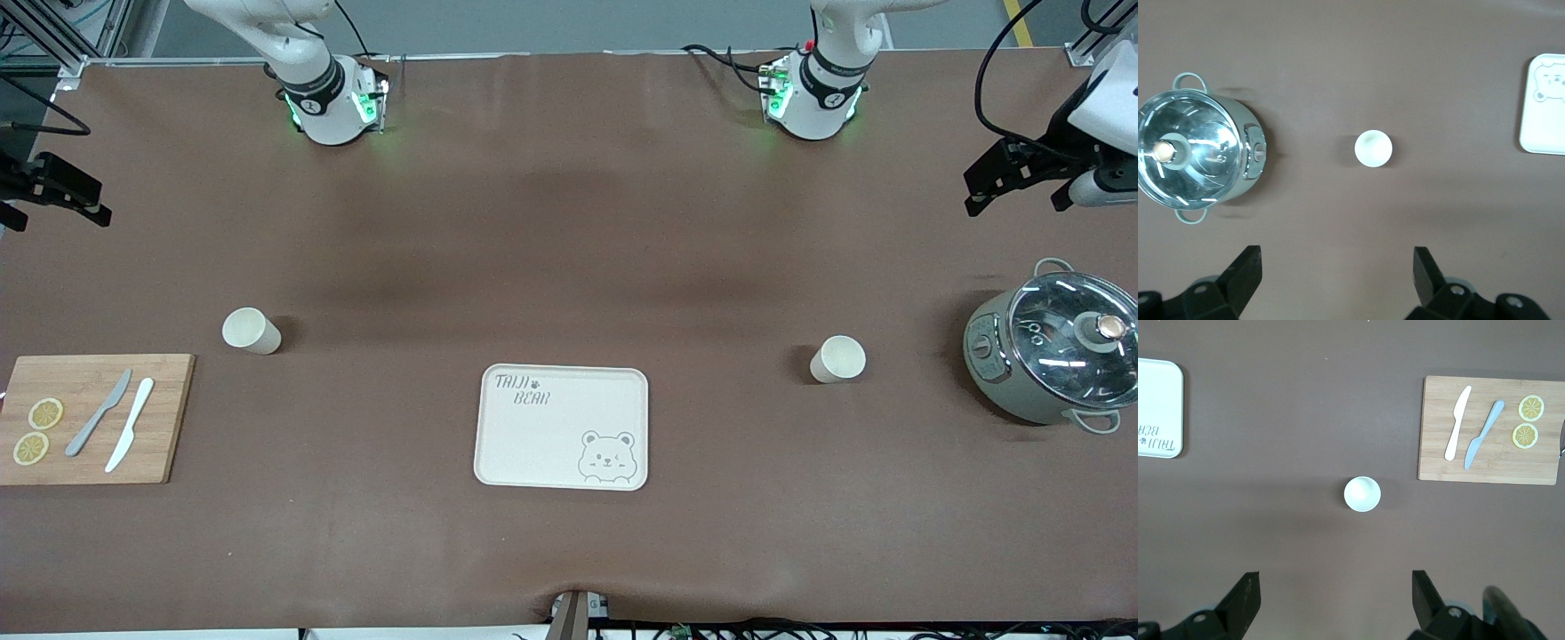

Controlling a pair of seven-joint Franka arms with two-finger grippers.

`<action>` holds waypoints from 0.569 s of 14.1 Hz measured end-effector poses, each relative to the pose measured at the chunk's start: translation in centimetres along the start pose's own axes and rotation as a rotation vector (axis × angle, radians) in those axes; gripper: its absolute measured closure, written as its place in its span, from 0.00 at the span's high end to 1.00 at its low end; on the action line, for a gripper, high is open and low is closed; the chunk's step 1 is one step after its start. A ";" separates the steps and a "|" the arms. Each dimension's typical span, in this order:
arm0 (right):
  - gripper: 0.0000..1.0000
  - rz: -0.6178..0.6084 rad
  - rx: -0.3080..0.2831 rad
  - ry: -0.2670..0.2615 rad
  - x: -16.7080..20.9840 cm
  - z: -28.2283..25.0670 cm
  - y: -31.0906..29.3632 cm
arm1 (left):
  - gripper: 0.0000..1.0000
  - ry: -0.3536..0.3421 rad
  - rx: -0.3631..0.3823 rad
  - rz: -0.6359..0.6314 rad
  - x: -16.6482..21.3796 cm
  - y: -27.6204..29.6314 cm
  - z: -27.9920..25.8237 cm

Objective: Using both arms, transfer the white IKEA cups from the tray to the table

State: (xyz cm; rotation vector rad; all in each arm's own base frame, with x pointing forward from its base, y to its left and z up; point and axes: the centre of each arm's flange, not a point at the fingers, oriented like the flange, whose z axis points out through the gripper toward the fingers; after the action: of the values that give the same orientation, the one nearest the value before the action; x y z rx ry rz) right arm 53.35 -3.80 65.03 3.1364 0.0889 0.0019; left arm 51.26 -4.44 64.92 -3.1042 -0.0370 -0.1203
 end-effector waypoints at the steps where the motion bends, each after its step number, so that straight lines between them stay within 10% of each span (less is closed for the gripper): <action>1: 1.00 0.000 0.000 0.000 0.0 0.0 0.0 | 1.00 -0.003 -0.013 -0.004 0.0 0.0 0.1; 8: 1.00 0.000 0.000 0.000 0.0 0.0 0.0 | 1.00 -0.038 -0.015 -0.018 -0.3 -1.7 0.1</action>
State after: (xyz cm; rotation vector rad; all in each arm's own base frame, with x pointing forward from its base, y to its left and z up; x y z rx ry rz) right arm 53.35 -3.81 65.03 3.1364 0.0888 0.0019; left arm 50.95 -2.78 64.90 -3.1212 -0.0657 -0.0617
